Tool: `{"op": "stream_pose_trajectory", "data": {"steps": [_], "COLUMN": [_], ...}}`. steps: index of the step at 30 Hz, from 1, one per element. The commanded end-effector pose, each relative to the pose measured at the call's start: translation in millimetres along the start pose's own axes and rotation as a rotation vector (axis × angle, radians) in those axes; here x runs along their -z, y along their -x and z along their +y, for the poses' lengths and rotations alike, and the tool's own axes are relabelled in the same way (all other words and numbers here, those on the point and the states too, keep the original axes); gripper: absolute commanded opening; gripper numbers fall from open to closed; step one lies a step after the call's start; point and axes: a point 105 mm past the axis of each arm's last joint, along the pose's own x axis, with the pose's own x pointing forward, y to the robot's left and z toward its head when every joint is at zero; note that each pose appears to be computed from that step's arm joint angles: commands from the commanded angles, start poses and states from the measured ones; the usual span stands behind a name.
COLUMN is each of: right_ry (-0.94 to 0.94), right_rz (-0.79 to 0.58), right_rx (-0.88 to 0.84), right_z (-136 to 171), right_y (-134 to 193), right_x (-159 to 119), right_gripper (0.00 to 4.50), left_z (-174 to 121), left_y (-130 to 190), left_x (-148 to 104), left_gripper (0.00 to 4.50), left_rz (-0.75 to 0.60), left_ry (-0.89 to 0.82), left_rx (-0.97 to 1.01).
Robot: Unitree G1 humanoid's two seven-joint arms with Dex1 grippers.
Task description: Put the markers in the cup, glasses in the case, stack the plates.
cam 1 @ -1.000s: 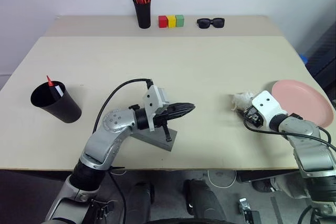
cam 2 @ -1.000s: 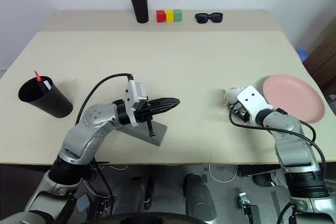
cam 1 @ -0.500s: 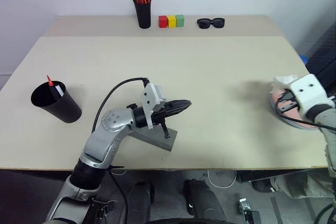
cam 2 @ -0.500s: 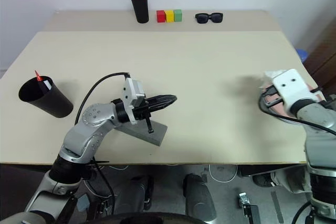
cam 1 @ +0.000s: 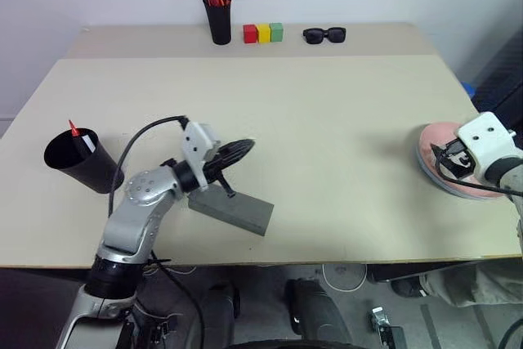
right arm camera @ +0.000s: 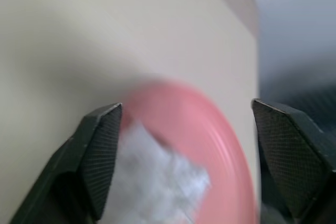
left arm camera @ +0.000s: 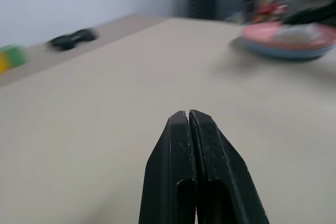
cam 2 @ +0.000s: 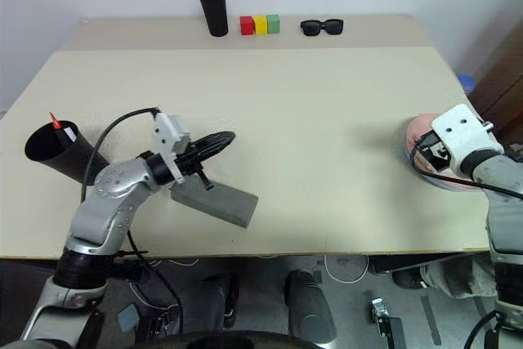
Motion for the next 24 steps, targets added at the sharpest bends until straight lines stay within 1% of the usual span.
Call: {"op": "stream_pose_trajectory", "data": {"steps": [1, 4, 6, 8, 11, 15, 20, 24], "right_ry": [-0.118, -0.232, -0.262, -0.287, -0.32, -0.305, -0.293, -0.285], "right_rz": [-0.193, -0.284, -0.313, -0.331, -0.328, -0.296, -0.265, -0.258], "right_rx": [-0.146, -0.324, -0.415, -0.469, -0.511, -0.56, -0.57, -0.574], "right_z": [19, 46, 59, 66, 67, 75, 82, 86], "right_y": [-3, -8, -10, -12, -16, -17, -18, -20], "right_x": [-41, -61, -68, -73, -74, -67, -59, -58], "right_gripper": [4.07, 4.07, 4.07, 4.07, 4.07, 4.07, 4.07, 4.07], "left_z": [26, 34, 35, 35, 36, 39, 45, 45], "left_y": [20, 37, 45, 52, 59, 69, 79, 80], "left_x": [-15, -13, -11, -9, -4, 3, 7, 11], "left_gripper": [0.0, 0.0, 0.0, 0.0, 0.0, 0.0, 0.0, 0.0], "left_rz": [-0.021, 0.016, 0.034, 0.049, 0.075, 0.103, 0.11, 0.113], "left_ry": [-0.079, -0.107, -0.114, -0.114, -0.111, -0.107, -0.092, -0.085], "left_rx": [-0.155, -0.227, -0.256, -0.278, -0.304, -0.332, -0.357, -0.355]}}
